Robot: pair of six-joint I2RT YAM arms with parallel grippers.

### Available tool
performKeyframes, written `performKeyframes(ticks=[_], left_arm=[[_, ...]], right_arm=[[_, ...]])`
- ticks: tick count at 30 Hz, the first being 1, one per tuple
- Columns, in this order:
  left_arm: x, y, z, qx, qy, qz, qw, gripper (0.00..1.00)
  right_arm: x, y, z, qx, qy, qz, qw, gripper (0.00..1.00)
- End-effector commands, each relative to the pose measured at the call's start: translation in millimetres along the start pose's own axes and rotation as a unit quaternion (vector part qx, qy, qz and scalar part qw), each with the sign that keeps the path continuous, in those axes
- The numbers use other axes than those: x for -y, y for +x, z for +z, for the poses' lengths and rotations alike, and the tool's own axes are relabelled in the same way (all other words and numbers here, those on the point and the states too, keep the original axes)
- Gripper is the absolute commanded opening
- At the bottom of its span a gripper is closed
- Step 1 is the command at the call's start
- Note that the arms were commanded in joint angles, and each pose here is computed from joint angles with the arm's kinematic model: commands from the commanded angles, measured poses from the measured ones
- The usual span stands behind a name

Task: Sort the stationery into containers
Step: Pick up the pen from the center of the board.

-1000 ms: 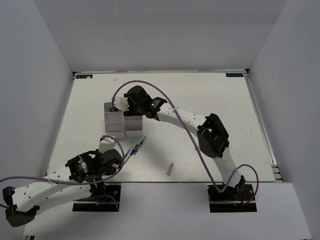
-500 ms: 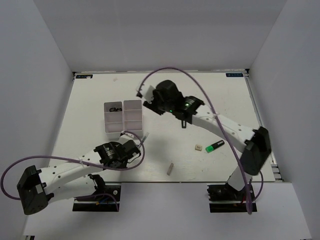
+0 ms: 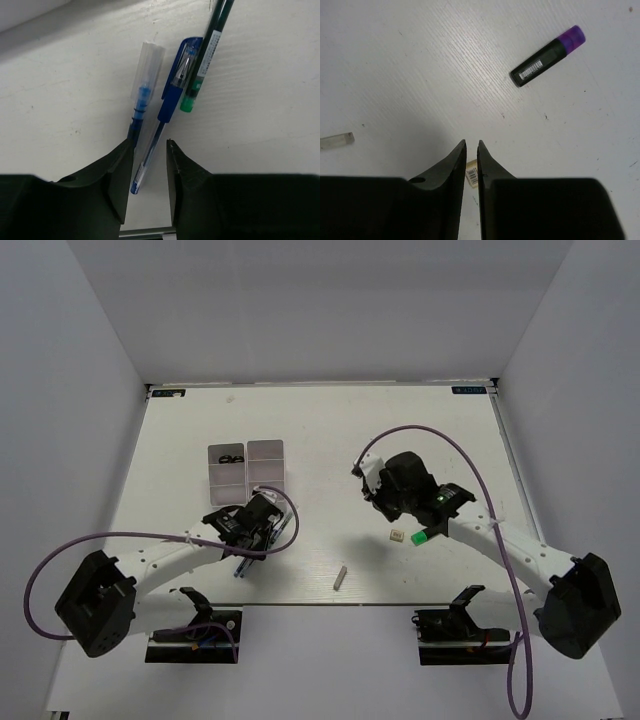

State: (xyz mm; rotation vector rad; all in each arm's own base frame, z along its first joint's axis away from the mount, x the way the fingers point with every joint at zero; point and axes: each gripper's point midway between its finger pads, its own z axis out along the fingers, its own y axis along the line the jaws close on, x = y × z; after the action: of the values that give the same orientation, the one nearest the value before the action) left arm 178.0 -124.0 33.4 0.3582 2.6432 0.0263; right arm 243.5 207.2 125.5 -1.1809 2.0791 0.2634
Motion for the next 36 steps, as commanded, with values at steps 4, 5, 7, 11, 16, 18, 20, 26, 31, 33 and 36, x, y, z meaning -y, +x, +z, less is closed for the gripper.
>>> performKeyframes(ticks=[4, 5, 7, 11, 16, 18, 20, 26, 31, 33, 36], left_arm=[[4.4, -29.1, -0.2, 0.033, 0.026, -0.006, 0.999, 0.43], [3.8, -29.4, -1.2, 0.034, 0.030, -0.010, 0.999, 0.41], [1.0, -29.7, -0.2, 0.034, 0.029, -0.013, 0.999, 0.41], [-2.5, -30.5, 0.4, 0.037, 0.033, -0.016, 0.999, 0.38], [-3.3, -24.9, 8.9, 0.029, 0.036, -0.022, 0.999, 0.35], [-2.6, -21.6, 12.3, 0.027, 0.038, -0.027, 0.999, 0.35], [-1.6, -18.6, 15.7, 0.026, 0.040, -0.031, 0.998, 0.34], [-4.6, -8.0, 23.8, 0.015, 0.031, -0.032, 0.999, 0.33], [-10.3, 2.2, 31.3, 0.006, 0.015, -0.030, 0.999, 0.32], [-11.5, 5.8, 32.9, 0.002, 0.012, -0.030, 0.999, 0.32], [-13.6, 12.7, 36.2, -0.005, 0.006, -0.032, 0.999, 0.29]], right_arm=[[1.1, -10.4, -10.1, 0.052, -0.013, 0.041, 0.998, 0.18], [1.2, -10.6, -10.9, 0.055, -0.014, 0.045, 0.997, 0.19], [2.0, -7.3, -10.2, 0.055, -0.016, 0.052, 0.997, 0.19], [3.7, -4.7, -10.5, 0.056, -0.020, 0.062, 0.996, 0.19], [9.0, -3.6, -13.1, 0.060, -0.015, 0.073, 0.995, 0.19], [10.1, -3.1, -13.7, 0.060, -0.013, 0.076, 0.995, 0.19], [13.1, -3.2, -15.9, 0.064, -0.010, 0.081, 0.995, 0.19], [19.0, -1.7, -18.2, 0.068, -0.006, 0.093, 0.993, 0.19], [19.3, -0.7, -20.0, 0.073, -0.010, 0.100, 0.992, 0.19], [19.6, 0.2, -20.5, 0.074, -0.011, 0.102, 0.992, 0.19], [21.9, 0.5, -22.1, 0.077, -0.009, 0.106, 0.991, 0.20]])
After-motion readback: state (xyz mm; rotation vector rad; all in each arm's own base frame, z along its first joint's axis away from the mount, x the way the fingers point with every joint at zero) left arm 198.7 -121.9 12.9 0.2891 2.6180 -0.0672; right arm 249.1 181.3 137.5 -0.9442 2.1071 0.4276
